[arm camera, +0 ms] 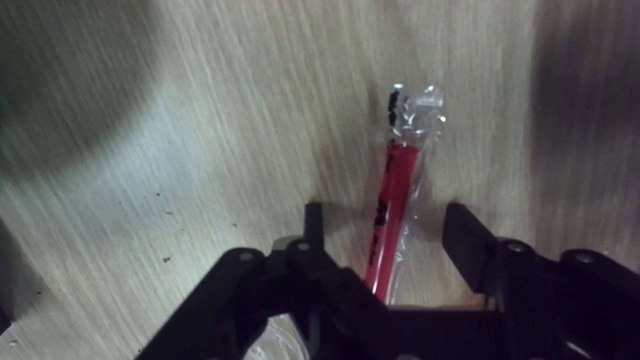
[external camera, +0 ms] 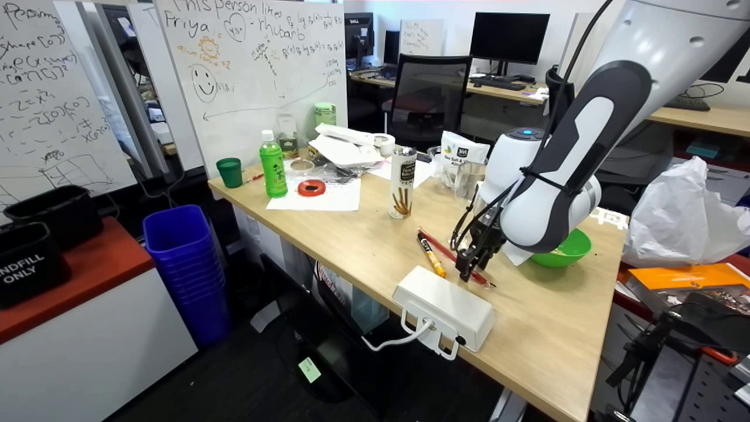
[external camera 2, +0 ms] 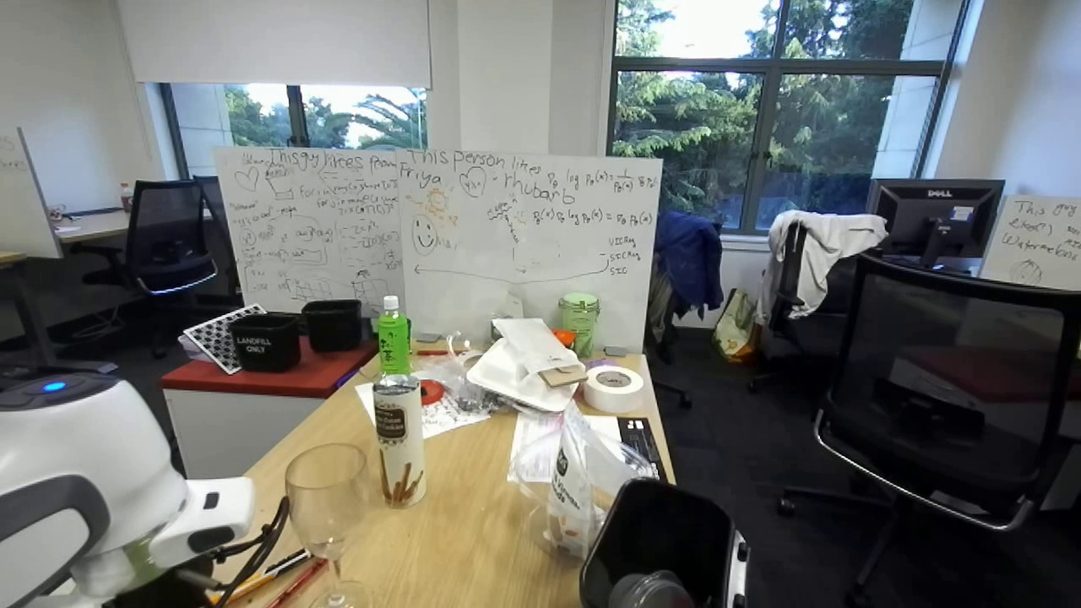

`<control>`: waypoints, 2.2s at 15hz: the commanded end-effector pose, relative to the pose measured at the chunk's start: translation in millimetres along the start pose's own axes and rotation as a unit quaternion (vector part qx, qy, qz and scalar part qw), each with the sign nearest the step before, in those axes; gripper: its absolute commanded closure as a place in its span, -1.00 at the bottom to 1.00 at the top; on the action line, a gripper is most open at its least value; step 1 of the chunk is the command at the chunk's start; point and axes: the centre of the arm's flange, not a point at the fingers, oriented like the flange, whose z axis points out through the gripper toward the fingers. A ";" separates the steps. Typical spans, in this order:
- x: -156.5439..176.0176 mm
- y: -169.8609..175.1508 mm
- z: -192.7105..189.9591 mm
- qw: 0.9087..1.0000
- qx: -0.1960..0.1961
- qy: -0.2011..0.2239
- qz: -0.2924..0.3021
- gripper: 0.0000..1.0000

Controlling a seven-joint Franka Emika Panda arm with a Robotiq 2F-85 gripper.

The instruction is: Put the pencil in the bin

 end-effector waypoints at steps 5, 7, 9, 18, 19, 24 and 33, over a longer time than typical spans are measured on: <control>1.7 -5.6 3.5 1.000 -0.007 0.005 -0.002 0.90; 1.4 -5.2 3.6 1.000 -0.007 0.005 -0.001 1.00; 0.1 0.3 0.0 1.000 -0.011 0.006 0.002 0.99; -24.9 23.0 -67.7 0.999 0.010 0.037 0.014 0.99; -27.9 22.2 -79.8 0.999 0.016 0.045 0.011 0.99; -56.9 -10.4 -148.7 0.986 0.071 0.114 -0.099 0.99; -50.9 -7.4 -212.9 0.960 0.037 0.269 -0.064 0.99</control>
